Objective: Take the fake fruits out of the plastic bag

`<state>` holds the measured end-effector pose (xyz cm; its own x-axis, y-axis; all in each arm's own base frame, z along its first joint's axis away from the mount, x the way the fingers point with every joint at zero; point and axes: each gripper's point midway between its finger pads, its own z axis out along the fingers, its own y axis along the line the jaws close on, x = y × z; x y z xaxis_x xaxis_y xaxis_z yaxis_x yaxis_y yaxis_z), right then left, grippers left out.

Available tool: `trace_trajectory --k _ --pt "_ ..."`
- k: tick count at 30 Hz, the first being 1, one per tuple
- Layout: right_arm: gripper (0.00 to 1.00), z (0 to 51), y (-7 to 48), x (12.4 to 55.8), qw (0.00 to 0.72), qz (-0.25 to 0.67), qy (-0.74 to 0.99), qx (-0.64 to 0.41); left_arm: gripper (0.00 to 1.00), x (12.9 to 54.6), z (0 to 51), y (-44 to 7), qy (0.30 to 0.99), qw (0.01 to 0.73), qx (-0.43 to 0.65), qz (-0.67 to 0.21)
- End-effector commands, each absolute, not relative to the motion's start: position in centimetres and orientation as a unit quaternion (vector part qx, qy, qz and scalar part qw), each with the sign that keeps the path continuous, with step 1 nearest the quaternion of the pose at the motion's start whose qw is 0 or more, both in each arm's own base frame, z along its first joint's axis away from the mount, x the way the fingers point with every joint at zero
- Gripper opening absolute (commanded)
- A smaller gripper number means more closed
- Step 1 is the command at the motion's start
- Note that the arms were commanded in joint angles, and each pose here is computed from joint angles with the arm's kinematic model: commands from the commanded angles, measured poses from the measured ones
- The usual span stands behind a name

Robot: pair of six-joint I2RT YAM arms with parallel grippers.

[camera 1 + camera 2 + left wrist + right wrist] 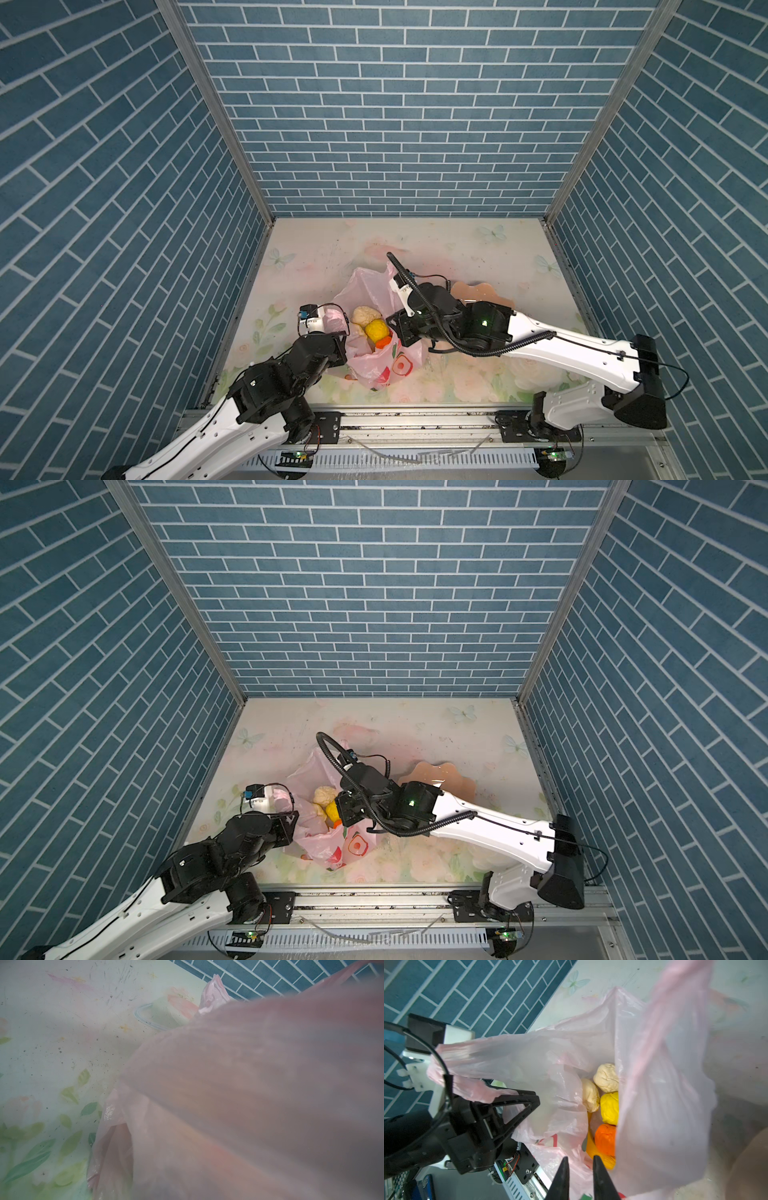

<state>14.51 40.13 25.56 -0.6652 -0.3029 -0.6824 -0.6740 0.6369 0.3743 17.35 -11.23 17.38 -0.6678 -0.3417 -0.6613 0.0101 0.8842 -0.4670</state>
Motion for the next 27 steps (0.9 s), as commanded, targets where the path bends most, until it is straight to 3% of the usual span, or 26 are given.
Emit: trace_trajectory --k 1,5,11,17,27 --pt "0.19 26.2 43.1 13.5 0.269 0.336 0.841 -0.328 0.22 16.9 15.2 -10.9 0.894 0.378 -0.107 -0.214" --pt "0.16 23.2 46.0 13.8 0.229 0.324 0.860 -0.321 0.21 16.6 13.6 -10.8 0.894 0.367 -0.127 -0.223" --pt "0.13 16.1 45.9 15.4 0.183 0.288 0.899 -0.276 0.19 15.6 12.2 -9.2 0.893 0.359 -0.160 -0.221" --pt "0.12 12.1 42.2 14.8 0.150 0.220 0.924 -0.273 0.19 14.7 10.5 -8.8 0.904 0.326 -0.178 -0.213" --pt "0.12 7.9 36.4 10.3 0.071 0.212 0.940 -0.257 0.18 12.9 9.6 -8.1 0.936 0.253 -0.188 -0.154"
